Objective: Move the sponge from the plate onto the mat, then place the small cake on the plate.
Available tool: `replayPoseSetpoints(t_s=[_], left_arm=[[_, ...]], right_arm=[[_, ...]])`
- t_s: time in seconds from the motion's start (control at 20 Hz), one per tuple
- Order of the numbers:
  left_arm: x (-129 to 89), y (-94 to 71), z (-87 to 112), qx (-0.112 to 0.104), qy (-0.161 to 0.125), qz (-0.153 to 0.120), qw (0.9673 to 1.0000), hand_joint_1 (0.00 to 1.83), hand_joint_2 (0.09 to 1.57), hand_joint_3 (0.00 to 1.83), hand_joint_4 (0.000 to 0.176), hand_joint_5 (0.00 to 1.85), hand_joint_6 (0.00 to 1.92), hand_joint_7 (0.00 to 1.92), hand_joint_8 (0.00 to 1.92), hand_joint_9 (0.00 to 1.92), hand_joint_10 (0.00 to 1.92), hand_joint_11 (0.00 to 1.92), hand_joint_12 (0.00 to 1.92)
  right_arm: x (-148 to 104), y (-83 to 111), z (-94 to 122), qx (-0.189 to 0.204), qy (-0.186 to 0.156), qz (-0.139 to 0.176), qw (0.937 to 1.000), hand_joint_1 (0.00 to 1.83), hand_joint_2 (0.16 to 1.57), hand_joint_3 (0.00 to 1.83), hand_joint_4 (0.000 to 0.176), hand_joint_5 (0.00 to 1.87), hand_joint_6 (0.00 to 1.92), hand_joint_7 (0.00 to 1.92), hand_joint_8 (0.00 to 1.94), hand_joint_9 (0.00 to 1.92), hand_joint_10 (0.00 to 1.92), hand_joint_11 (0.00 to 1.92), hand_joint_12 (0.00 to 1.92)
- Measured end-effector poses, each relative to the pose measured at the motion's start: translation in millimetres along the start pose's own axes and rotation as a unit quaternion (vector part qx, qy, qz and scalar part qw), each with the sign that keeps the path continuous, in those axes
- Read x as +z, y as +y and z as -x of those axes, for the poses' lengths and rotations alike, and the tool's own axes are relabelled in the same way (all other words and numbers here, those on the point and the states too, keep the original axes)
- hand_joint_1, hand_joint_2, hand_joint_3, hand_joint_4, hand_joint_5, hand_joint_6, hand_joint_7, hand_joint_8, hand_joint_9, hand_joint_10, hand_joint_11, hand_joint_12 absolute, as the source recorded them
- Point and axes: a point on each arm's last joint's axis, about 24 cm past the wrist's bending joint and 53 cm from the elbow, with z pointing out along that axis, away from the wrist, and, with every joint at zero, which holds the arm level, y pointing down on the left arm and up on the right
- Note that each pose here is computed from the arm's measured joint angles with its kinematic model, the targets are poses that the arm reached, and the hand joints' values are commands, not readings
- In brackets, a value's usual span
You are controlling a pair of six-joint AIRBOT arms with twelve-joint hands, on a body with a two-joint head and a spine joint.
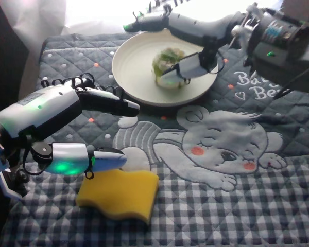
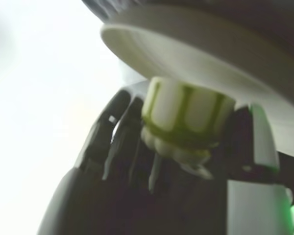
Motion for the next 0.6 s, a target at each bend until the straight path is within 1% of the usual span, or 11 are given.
replayPoseSetpoints(t_s=[0.05,0.1,0.15,0.2,0.25,0.3,0.35,0.4,0.45,0.5,0.6], left_arm=[[0,-0.7,0.7,-0.001,-0.002,-0.001,1.0,0.89,1.02,0.0,0.0,0.75,0.02,0.74,0.02,0.65,0.02,0.08,1.18],[0,-0.3,2.2,-0.003,-0.005,-0.001,1.0,0.9,1.02,0.01,0.0,0.76,0.01,0.74,0.01,0.64,0.02,0.07,1.17],[-1,1.4,5.3,-0.008,-0.012,0.001,0.9999,0.92,1.02,0.0,0.0,0.76,0.01,0.74,0.01,0.63,0.01,0.02,1.15],[-2,1.8,9.2,-0.011,-0.02,0.002,0.9997,0.96,1.0,0.0,0.0,0.76,0.01,0.73,0.01,0.61,0.0,0.0,1.04],[-4,1.3,14.4,-0.011,-0.028,-0.001,0.9995,0.99,0.97,0.0,0.0,0.76,0.0,0.75,0.01,0.64,0.02,0.02,1.18],[-9,-1.6,22.8,-0.012,-0.041,-0.003,0.9991,1.0,0.99,0.0,0.0,0.74,0.0,0.74,0.0,0.66,0.02,0.04,1.25],[-15,-6.6,37.0,-0.002,-0.063,-0.012,0.998,0.88,1.02,0.0,0.0,0.66,0.0,0.67,0.0,0.63,0.01,0.05,1.3],[-18,-8.2,44.4,-0.002,-0.077,-0.012,0.9969,0.83,1.04,0.0,0.0,0.6,0.0,0.65,0.0,0.62,0.0,0.08,1.27],[-25,-9.7,58.1,0.003,-0.103,-0.015,0.9946,0.8,1.02,0.0,0.0,0.56,0.0,0.6,0.0,0.58,0.0,0.05,1.28],[-33,-12.2,69.2,-0.001,-0.127,-0.017,0.9917,0.8,1.03,0.0,0.0,0.51,0.0,0.55,0.0,0.55,0.0,0.05,1.21],[-55,-17.1,88.6,0.008,-0.164,-0.022,0.9862,0.78,1.03,0.0,0.0,0.36,0.0,0.42,0.0,0.44,0.0,0.05,1.11]], right_arm=[[-8,1.0,9,-0.002,-0.007,0.005,1.0,1.08,0.93,0.0,0.111,0.24,0.0,0.21,0.0,0.16,0.0,0.0,0.45],[-21,-0.4,24,-0.009,-0.016,0.008,0.9998,1.09,0.92,0.0,0.101,0.27,0.0,0.24,0.0,0.21,0.01,0.0,0.85],[-40,-4.5,43,-0.007,-0.035,0.012,0.9993,1.09,0.92,0.0,0.097,0.28,0.0,0.25,0.01,0.23,0.01,0.0,0.93],[-53,-6.1,55,-0.001,-0.049,0.017,0.9987,1.07,0.9,0.0,0.119,0.28,0.0,0.3,0.01,0.26,0.02,0.0,0.92],[-70,-10.8,65,-0.001,-0.06,0.019,0.998,1.01,0.93,0.0,0.131,0.25,0.0,0.3,0.01,0.26,0.01,0.0,0.88],[-88,-13.4,70,0.006,-0.067,0.024,0.9975,0.98,0.94,0.0,0.124,0.25,0.0,0.3,0.0,0.26,0.01,0.0,0.82],[-110,-12.2,75,0.006,-0.07,0.035,0.9969,0.98,0.96,0.0,0.101,0.24,0.0,0.27,0.01,0.18,0.02,0.0,0.51],[-118,-9.0,76,0.006,-0.074,0.044,0.9963,0.98,0.96,0.0,0.088,0.25,0.0,0.25,0.01,0.14,0.01,0.0,0.25],[-132,-2.2,81,0.013,-0.085,0.061,0.9944,0.96,0.96,0.0,0.099,0.25,0.0,0.23,0.01,0.1,0.01,0.0,0.08],[-145,6.9,86,0.024,-0.1,0.08,0.9915,0.94,0.95,0.0,0.111,0.28,0.01,0.26,0.01,0.15,0.0,0.0,0.23],[-175,20.4,93,0.028,-0.119,0.113,0.9861,0.95,0.96,0.0,0.118,0.29,0.0,0.28,0.01,0.17,0.01,0.0,0.16]])
